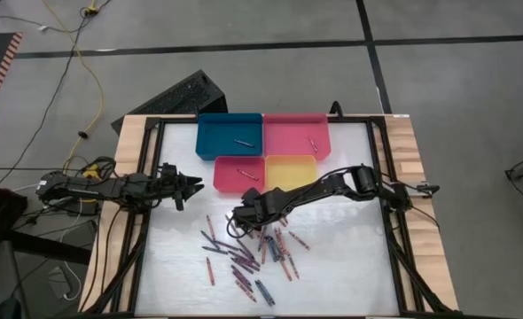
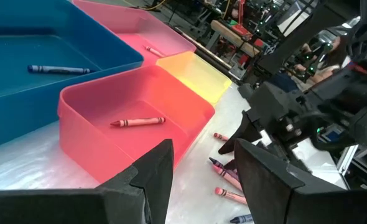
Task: Sort crayons
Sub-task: Put the violet crayon into the yellow bin
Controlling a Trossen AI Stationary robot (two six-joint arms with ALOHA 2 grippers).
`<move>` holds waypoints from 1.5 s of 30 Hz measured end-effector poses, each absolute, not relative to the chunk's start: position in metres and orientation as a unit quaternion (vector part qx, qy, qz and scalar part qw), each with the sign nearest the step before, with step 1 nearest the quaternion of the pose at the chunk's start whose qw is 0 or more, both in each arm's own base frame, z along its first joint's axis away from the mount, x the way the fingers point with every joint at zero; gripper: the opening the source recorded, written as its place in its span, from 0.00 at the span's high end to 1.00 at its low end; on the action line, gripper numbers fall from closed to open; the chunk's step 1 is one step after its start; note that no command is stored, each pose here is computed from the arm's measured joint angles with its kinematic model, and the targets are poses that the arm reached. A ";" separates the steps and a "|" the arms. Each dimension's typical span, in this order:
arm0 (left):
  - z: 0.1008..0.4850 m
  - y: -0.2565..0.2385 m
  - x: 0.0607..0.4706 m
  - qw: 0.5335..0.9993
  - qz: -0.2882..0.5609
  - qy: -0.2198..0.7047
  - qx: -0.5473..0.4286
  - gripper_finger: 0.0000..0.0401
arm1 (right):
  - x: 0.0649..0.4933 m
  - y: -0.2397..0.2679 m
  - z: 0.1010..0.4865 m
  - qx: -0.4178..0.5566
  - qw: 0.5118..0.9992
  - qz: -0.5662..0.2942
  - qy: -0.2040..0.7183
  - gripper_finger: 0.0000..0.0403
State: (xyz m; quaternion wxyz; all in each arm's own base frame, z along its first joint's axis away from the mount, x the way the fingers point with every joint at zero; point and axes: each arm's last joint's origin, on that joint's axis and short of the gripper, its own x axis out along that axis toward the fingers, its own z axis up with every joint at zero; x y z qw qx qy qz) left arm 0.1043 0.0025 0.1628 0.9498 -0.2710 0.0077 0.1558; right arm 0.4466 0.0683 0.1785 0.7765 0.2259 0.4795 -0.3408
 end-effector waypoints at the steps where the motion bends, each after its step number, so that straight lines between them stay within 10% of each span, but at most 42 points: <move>1: 0.163 0.002 0.104 0.950 0.156 0.008 -0.271 0.60 | 0.446 0.068 0.177 0.225 0.775 -0.341 0.482 0.70; 45: 0.163 0.003 0.104 0.949 0.158 0.007 -0.271 0.60 | 0.460 0.071 0.206 0.192 0.808 -0.278 0.482 1.00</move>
